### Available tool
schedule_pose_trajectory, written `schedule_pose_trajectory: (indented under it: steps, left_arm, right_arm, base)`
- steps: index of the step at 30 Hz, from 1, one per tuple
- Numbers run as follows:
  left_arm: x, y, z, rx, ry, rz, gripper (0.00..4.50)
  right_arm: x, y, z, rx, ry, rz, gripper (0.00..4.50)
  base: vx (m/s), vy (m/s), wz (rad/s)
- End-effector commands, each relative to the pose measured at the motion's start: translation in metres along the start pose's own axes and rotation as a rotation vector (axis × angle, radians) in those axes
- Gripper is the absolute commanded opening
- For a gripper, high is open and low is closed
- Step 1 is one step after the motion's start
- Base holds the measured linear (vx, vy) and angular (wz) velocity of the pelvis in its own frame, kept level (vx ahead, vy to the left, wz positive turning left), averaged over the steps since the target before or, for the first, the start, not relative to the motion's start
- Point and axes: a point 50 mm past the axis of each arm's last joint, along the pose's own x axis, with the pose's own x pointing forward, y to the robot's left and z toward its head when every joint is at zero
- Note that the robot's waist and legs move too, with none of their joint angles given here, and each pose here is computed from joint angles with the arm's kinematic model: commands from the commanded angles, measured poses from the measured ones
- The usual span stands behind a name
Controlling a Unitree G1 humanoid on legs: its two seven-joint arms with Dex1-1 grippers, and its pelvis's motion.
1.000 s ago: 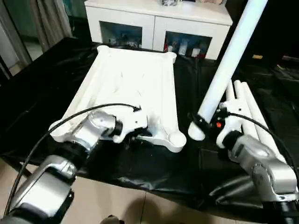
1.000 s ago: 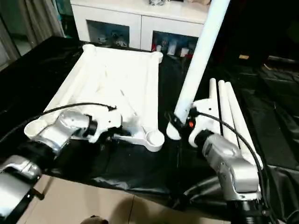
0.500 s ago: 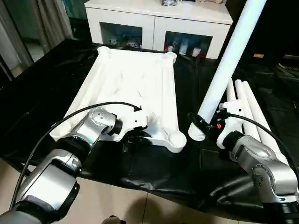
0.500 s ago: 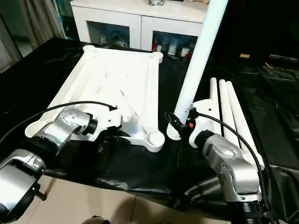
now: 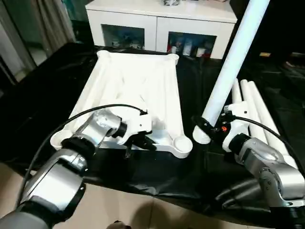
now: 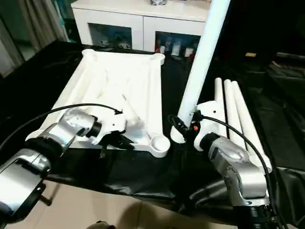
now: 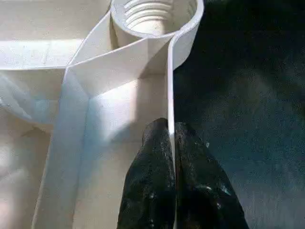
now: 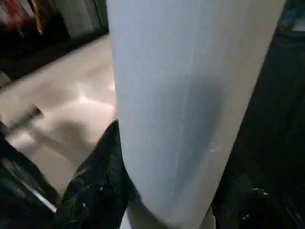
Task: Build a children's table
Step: Insert table leg to table base
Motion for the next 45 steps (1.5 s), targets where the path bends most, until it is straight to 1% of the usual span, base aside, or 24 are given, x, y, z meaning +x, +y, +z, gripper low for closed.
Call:
schedule_pose_trajectory:
  steps: [1,2,4,7,9,11,13,17,18,24,27,29,30,32,36,37,42,45]
  left_arm:
    - [0.003,0.002,0.011,-0.01,-0.038,-0.005,0.0]
    - [0.004,0.001,0.013,-0.025,-0.052,-0.014,0.0]
    - [0.012,-0.003,0.015,-0.069,-0.095,-0.013,0.0]
    - [0.018,-0.009,0.014,-0.09,-0.123,0.008,0.0]
    - [0.018,-0.012,0.014,-0.092,-0.133,0.005,0.0]
    - [0.017,-0.013,0.015,-0.095,-0.162,0.031,0.0]
    - [0.016,-0.013,0.013,-0.085,-0.158,0.056,0.0]
    - [0.013,-0.018,0.007,-0.082,-0.126,0.063,0.0]
    - [0.012,-0.021,0.004,-0.086,-0.112,0.064,0.0]
    - [0.01,-0.024,0.001,-0.087,-0.088,0.052,0.0]
    - [0.009,-0.027,-0.002,-0.068,-0.048,0.016,0.0]
    - [0.007,-0.027,-0.001,-0.071,-0.045,0.021,0.0]
    - [0.007,-0.027,-0.001,-0.071,-0.045,0.021,0.0]
    - [0.007,-0.025,0.0,-0.073,-0.048,0.032,0.0]
    - [0.006,-0.024,0.001,-0.078,-0.05,0.038,0.0]
    - [0.005,-0.023,0.002,-0.081,-0.054,0.046,0.0]
    - [0.003,-0.019,0.004,-0.087,-0.063,0.066,0.0]
    - [0.002,-0.015,0.006,-0.087,-0.069,0.093,0.0]
  right_arm:
    - [0.0,0.001,0.016,0.018,-0.045,0.027,1.88]
    - [0.001,0.001,0.018,0.023,-0.044,0.038,1.88]
    - [0.001,0.007,0.02,0.052,-0.021,0.104,1.88]
    - [0.0,0.014,0.015,0.045,0.044,0.181,1.88]
    - [0.0,0.014,0.013,0.038,0.073,0.198,1.88]
    - [0.001,0.012,0.008,0.031,0.127,0.217,1.88]
    - [0.001,0.011,0.006,0.022,0.147,0.22,1.88]
    - [0.003,0.008,0.005,0.019,0.144,0.208,1.88]
    - [0.003,0.007,0.001,0.013,0.157,0.205,1.88]
    - [0.002,0.004,-0.007,0.018,0.179,0.192,1.88]
    - [0.002,0.001,-0.01,0.024,0.186,0.184,1.88]
    - [0.004,-0.002,-0.013,0.064,0.165,0.167,1.88]
    - [0.004,-0.002,-0.013,0.065,0.164,0.167,1.88]
    - [0.004,-0.003,-0.02,0.105,0.164,0.16,1.88]
    - [0.004,-0.005,-0.026,0.114,0.171,0.151,1.87]
    - [0.002,-0.007,-0.03,0.123,0.172,0.139,1.87]
    - [-0.001,-0.009,-0.038,0.133,0.162,0.121,1.87]
    - [-0.005,-0.007,-0.048,0.145,0.107,0.084,1.87]
  base:
    - [0.0,0.0,0.0]
    - [0.0,0.0,0.0]
    - [0.0,0.0,0.0]
    - [0.0,0.0,0.0]
    - [0.0,0.0,0.0]
    - [0.0,0.0,0.0]
    - [0.0,0.0,0.0]
    - [0.0,0.0,0.0]
    - [0.0,0.0,0.0]
    - [0.0,0.0,0.0]
    - [0.0,0.0,0.0]
    - [0.0,0.0,0.0]
    - [0.0,0.0,0.0]
    - [0.0,0.0,0.0]
    - [0.0,0.0,0.0]
    - [0.0,0.0,0.0]
    - [0.0,0.0,0.0]
    - [0.0,0.0,0.0]
